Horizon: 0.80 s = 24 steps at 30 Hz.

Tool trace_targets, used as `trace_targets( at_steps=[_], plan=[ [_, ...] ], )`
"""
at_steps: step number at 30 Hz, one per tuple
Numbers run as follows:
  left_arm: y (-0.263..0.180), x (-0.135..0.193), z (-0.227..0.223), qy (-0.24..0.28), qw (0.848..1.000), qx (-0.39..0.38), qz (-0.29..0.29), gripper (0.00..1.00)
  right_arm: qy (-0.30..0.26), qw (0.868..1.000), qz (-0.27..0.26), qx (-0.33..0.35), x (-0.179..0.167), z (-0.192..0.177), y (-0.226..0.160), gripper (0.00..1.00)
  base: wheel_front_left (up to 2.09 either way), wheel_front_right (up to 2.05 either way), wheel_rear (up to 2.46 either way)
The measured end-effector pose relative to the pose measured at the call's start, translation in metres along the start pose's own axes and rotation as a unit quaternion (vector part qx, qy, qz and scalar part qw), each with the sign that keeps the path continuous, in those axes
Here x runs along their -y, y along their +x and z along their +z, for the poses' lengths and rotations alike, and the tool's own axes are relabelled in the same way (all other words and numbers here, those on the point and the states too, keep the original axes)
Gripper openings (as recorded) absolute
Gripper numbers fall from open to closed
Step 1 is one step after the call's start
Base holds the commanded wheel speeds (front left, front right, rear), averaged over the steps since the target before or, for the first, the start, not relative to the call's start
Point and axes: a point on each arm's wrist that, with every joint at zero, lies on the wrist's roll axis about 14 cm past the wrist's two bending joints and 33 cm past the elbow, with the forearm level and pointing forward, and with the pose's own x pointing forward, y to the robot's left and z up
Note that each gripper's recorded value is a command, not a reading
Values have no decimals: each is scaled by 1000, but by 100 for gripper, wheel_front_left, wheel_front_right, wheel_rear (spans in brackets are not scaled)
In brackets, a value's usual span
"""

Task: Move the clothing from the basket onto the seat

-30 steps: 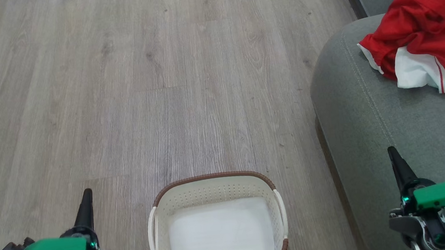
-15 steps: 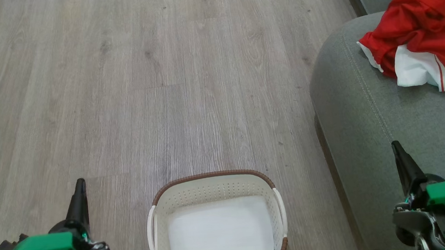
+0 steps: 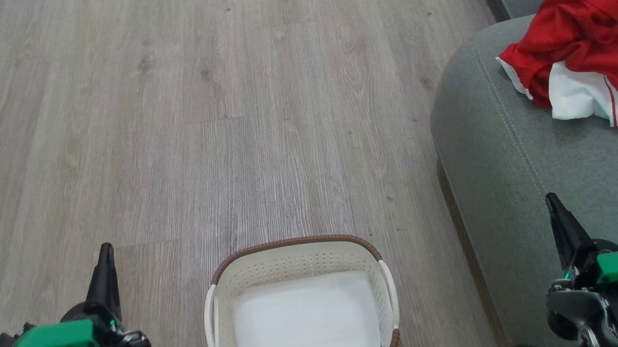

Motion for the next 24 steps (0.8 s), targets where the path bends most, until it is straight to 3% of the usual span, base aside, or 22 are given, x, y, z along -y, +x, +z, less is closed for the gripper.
trace_targets(
  at_steps=[24],
  plan=[
    [0,0,0,0,1000,0,0,0,0,1000,0,0,0,0,0,0,0,0,0]
  ],
)
